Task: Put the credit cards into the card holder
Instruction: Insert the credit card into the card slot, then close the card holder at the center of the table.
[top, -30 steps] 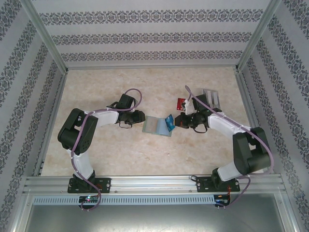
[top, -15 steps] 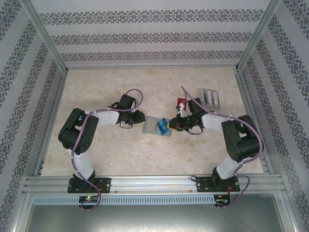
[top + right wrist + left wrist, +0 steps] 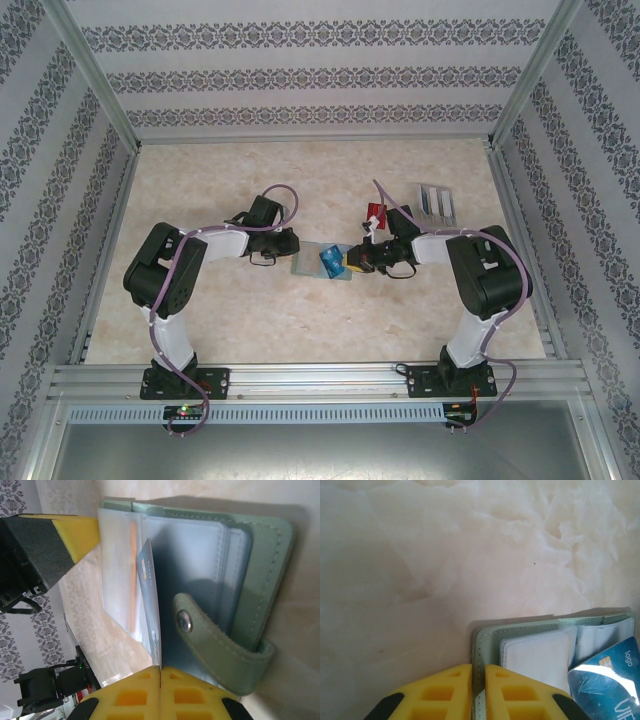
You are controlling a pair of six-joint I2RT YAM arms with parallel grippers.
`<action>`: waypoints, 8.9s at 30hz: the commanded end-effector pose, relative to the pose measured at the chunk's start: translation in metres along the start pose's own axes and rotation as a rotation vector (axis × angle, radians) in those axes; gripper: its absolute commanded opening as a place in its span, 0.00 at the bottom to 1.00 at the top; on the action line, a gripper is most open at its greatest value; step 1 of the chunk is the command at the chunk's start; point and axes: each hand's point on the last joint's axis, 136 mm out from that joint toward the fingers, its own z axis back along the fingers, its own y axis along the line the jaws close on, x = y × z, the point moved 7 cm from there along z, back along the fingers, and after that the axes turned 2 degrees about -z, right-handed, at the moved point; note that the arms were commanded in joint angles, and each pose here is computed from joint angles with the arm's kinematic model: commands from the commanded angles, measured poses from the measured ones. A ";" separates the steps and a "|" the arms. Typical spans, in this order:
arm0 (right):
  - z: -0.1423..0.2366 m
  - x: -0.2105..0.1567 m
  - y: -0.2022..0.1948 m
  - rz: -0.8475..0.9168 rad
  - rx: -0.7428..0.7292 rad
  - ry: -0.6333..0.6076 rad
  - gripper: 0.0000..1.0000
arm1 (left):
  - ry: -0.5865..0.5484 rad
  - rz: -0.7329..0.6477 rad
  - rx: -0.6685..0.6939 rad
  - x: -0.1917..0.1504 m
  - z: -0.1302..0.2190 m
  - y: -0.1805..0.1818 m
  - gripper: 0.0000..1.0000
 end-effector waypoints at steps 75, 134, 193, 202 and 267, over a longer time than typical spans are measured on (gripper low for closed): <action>-0.043 -0.030 0.006 -0.250 -0.157 -0.458 0.01 | 0.125 0.018 -0.010 -0.033 -0.024 -0.003 0.00; -0.079 -0.023 0.042 -0.048 -0.370 -0.343 0.35 | 0.128 0.027 -0.005 -0.033 -0.026 -0.001 0.00; 0.006 -0.028 0.012 0.250 -0.942 -0.342 0.50 | 0.128 0.004 -0.010 -0.047 0.014 -0.009 0.49; -0.004 -0.020 0.006 0.295 -1.027 -0.298 0.50 | 0.173 -0.023 -0.090 -0.061 0.002 -0.024 0.52; 0.004 -0.016 -0.011 0.199 -0.568 -0.370 0.31 | 0.155 -0.102 0.078 -0.050 0.005 -0.063 0.11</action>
